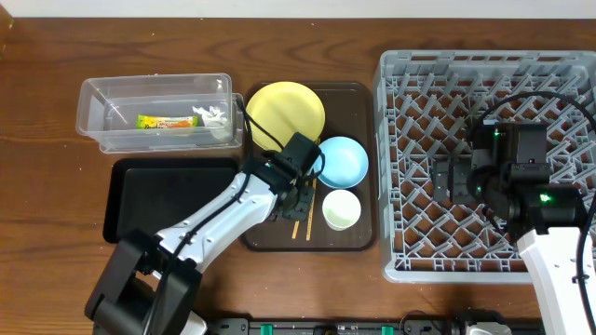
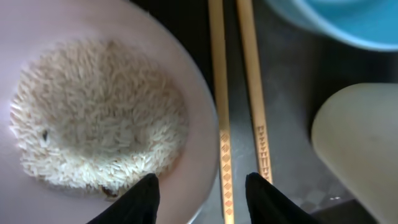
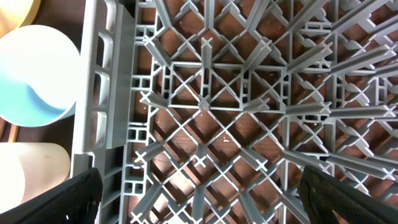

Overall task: Sort waste into correct bins and load items into the dishwasher rack
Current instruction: 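Grasp the rim of the white rice bowl with the left gripper, then tip the white bowl over the black tray to pour out the rice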

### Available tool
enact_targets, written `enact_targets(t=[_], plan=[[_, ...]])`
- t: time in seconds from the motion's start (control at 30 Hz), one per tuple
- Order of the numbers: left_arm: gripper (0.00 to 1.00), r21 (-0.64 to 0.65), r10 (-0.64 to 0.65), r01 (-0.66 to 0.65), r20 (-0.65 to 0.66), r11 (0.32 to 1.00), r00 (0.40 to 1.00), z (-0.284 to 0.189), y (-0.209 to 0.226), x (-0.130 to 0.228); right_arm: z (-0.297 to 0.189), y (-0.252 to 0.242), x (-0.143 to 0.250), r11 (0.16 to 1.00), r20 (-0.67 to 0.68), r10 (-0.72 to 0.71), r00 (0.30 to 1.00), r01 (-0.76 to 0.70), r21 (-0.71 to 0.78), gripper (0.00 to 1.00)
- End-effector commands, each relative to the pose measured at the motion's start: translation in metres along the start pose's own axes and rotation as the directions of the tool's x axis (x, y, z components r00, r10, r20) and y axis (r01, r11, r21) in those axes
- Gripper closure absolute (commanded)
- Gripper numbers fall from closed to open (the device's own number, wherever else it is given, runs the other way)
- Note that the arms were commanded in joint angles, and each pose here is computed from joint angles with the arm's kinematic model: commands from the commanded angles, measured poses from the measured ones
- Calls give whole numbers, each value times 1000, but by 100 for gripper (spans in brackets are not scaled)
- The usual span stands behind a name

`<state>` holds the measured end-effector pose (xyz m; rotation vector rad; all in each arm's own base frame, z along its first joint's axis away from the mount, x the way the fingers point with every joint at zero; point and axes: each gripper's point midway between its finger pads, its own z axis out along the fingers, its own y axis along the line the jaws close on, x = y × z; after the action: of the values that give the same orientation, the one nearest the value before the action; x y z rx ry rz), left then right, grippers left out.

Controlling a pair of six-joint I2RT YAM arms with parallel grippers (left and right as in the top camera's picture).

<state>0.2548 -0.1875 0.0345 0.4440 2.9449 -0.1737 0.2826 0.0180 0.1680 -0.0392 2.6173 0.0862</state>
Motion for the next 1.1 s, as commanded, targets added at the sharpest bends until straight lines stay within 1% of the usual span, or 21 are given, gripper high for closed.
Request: enact_targets(t=[0.0, 0.1, 0.2, 0.27, 0.4, 0.47, 0.57, 0.7, 0.8, 0.97, 1.07], plan=[[55, -32, 8, -9, -21, 999, 1000, 9, 8, 9, -4, 4, -6, 1000, 17, 6, 1000, -6, -12, 1], [63, -38, 7, -9, -38, 999, 999, 13, 11, 17, -4, 4, -6, 1000, 17, 6, 1000, -6, -12, 1], [65, -44, 6, -9, -59, 999, 998, 18, 14, 26, -4, 4, -6, 1000, 17, 6, 1000, -6, -12, 1], [75, -45, 5, -8, -62, 999, 998, 18, 14, 27, -4, 4, -6, 1000, 17, 6, 1000, -6, -12, 1], [90, -45, -2, 0, -52, 999, 999, 17, 13, 24, -4, 4, -6, 1000, 16, 6, 1000, -6, -12, 1], [94, -43, -12, 10, -38, 999, 999, 13, 12, 19, -4, 4, -6, 1000, 16, 6, 1000, -6, -12, 1], [94, -29, -14, 14, 2, 999, 1000, 2, 9, 9, -4, 4, -6, 1000, 16, 6, 1000, -6, -12, 1], [94, -3, -42, 43, 87, 999, 995, -22, 10, -6, -4, 4, -6, 1000, 17, 6, 1000, -6, -11, 1], [94, 15, -120, 119, 145, 993, 982, -43, 21, -13, -4, 4, -6, 1000, 17, 6, 1000, -6, -11, 1], [94, 52, -240, 235, 242, 971, 940, -77, 52, -24, -4, 4, -7, 1000, 21, 5, 1000, -5, -11, 1], [94, 123, -328, 306, 249, 944, 911, -89, 69, -26, -4, 4, -7, 1000, 21, 5, 1000, -5, -11, 1]])
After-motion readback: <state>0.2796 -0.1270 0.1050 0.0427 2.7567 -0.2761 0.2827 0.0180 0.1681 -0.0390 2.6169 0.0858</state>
